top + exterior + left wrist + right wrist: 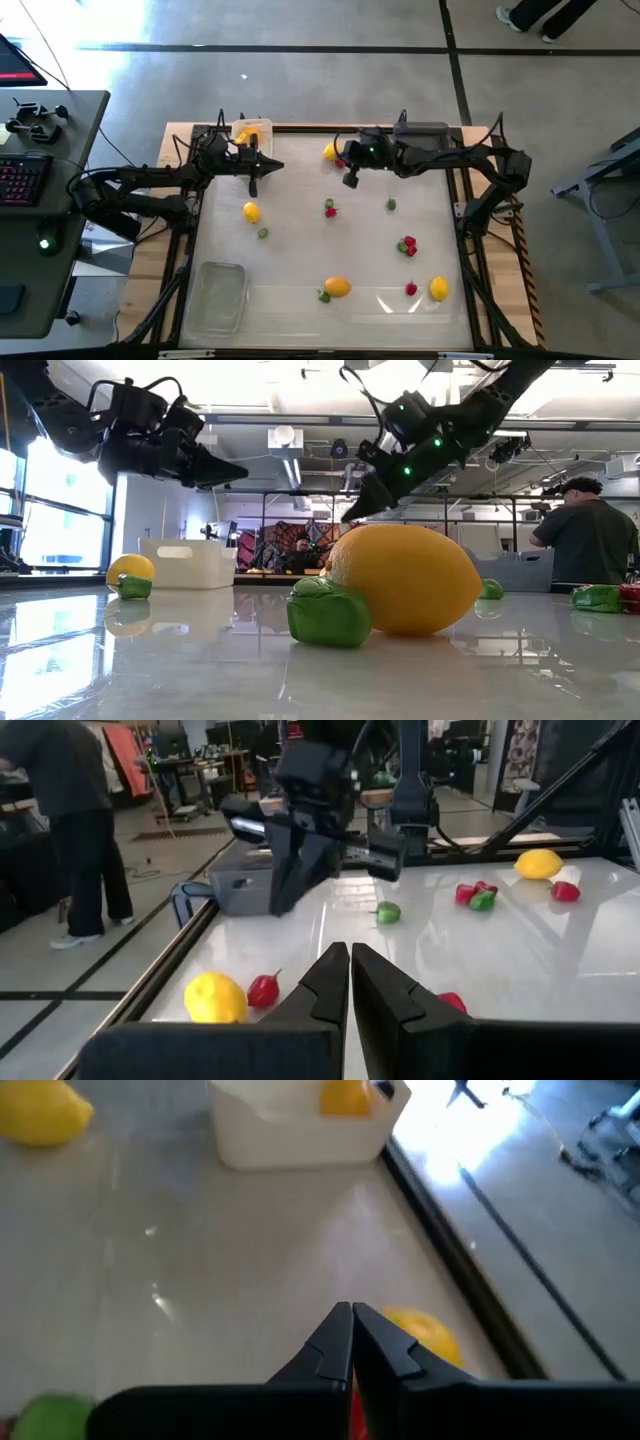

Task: Sort produce into baskets
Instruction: Put the red bell pepper into the black bin

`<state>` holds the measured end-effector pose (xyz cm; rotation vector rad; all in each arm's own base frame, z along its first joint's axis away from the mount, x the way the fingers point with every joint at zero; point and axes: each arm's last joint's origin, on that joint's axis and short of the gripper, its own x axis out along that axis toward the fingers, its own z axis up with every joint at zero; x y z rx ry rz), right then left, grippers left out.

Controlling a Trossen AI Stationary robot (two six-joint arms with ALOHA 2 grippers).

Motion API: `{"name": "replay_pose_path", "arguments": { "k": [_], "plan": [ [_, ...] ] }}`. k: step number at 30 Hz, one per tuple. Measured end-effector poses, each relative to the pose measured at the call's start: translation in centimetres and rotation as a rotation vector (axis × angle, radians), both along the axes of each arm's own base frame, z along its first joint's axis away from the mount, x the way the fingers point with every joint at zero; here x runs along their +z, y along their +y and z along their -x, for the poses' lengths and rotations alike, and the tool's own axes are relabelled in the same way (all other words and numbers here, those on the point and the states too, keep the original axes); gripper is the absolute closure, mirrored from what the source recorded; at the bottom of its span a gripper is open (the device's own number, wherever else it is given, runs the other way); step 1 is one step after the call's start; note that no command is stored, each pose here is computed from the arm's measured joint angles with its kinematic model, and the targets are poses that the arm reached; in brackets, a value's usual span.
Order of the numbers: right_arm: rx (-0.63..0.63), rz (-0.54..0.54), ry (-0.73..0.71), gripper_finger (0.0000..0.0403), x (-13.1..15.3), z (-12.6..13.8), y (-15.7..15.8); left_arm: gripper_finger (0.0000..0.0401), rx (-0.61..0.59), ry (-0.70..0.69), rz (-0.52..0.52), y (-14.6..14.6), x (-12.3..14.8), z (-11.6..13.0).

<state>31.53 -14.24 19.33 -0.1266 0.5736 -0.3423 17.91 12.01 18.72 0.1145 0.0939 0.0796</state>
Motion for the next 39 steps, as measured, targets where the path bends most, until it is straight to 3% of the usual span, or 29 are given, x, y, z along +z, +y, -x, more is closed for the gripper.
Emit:
{"name": "replay_pose_path", "arguments": {
  "k": [10, 19, 32, 39],
  "plan": [
    [-0.025, -0.049, -0.041, 0.0402, -2.7, 1.6, 0.9, 0.0396, -0.085, -0.027, -0.017, -1.1, 0.3, -0.7],
    [-0.028, -0.049, -0.062, 0.0402, -2.7, 1.5, 0.9, 0.0396, -0.142, -0.02, -0.026, -2.1, 0.1, -1.4],
    [0.02, -0.054, -0.097, 0.0402, -2.5, 1.1, 1.4, 0.0396, -0.102, 0.016, 0.015, -1.4, -2.7, -3.0],
    [0.056, -0.092, -0.052, 0.0402, -4.2, 0.3, 2.7, 0.0396, -0.102, 0.028, -0.006, -1.2, -3.1, -3.4]
  ]
}}
